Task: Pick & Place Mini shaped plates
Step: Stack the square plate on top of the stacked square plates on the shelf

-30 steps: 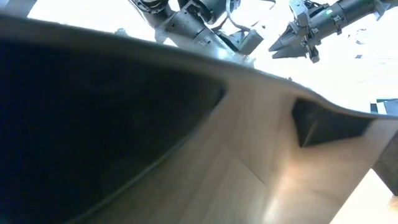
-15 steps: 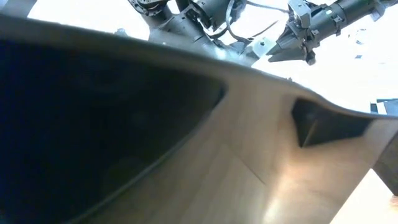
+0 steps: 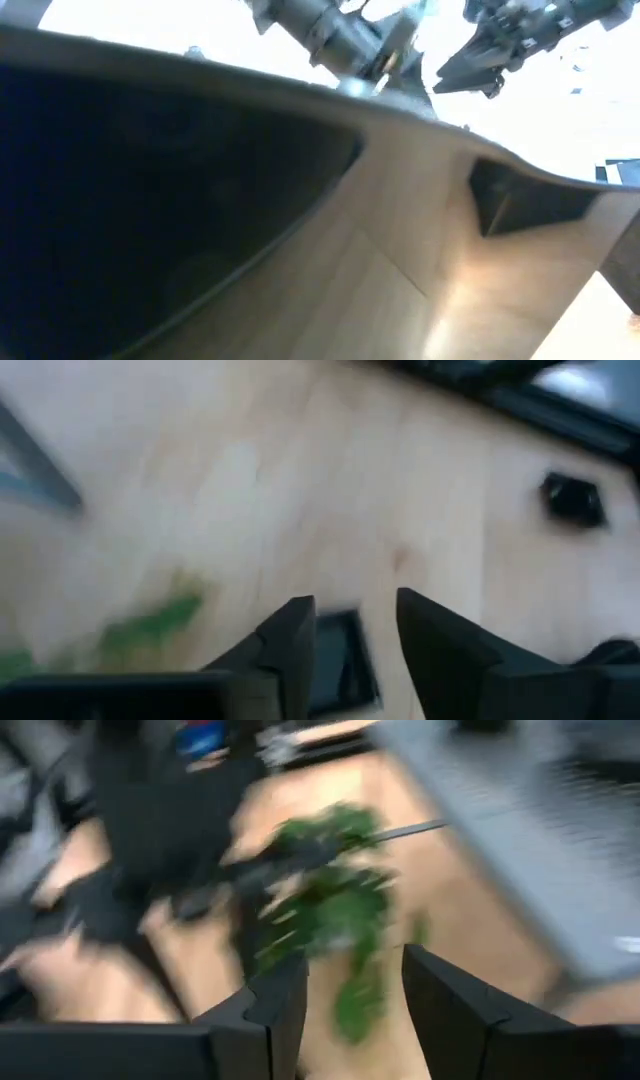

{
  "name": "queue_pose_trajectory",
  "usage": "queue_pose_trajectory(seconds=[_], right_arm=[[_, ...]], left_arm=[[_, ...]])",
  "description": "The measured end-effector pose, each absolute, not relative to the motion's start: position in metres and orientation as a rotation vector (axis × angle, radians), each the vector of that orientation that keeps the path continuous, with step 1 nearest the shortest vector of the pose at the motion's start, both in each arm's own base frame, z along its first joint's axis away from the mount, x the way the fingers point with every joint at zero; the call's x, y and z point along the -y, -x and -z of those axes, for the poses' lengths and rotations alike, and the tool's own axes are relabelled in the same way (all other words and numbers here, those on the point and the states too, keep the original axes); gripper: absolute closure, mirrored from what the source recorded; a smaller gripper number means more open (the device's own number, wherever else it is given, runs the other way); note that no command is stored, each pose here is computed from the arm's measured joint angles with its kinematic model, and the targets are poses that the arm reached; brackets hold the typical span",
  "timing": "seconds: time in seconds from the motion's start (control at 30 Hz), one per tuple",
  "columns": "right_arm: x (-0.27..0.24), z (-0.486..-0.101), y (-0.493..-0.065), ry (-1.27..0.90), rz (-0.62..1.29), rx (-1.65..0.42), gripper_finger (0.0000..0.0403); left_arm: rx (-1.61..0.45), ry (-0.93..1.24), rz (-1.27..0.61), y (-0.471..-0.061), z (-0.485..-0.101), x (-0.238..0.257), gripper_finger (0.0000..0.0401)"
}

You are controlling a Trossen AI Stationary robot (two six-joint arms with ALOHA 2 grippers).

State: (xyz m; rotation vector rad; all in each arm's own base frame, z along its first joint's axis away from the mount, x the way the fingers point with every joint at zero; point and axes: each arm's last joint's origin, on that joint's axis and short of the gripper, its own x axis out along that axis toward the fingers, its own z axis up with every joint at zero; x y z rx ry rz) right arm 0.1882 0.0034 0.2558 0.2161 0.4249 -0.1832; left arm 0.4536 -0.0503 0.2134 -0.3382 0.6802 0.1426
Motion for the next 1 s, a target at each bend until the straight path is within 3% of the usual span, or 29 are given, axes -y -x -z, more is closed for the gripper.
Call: queue_pose_trajectory(seconds=[0.2, 0.57, 0.73, 1.0], right_arm=[[-0.022, -0.247, -0.191, -0.127, 0.044, -0.505, 0.0252], [-0.053, -0.194, -0.218, 0.112, -0.211, -0.790, 0.0257], [-0.065, -0.170, -0.230, 0.275, -0.325, -0.838, 0.0258], [-0.073, -0.144, -0.249, 0.468, -0.314, -0.817, 0.0259]], left_arm=[[-0.639, 0.225, -0.155, -0.434, -0.266, 0.042, 0.0227], [-0.468, 0.270, -0.164, -0.369, -0.365, 0.025, 0.0224], [-0.376, 0.298, -0.163, -0.341, -0.398, 0.022, 0.0224], [-0.270, 0.334, -0.151, -0.311, -0.429, 0.021, 0.0224]])
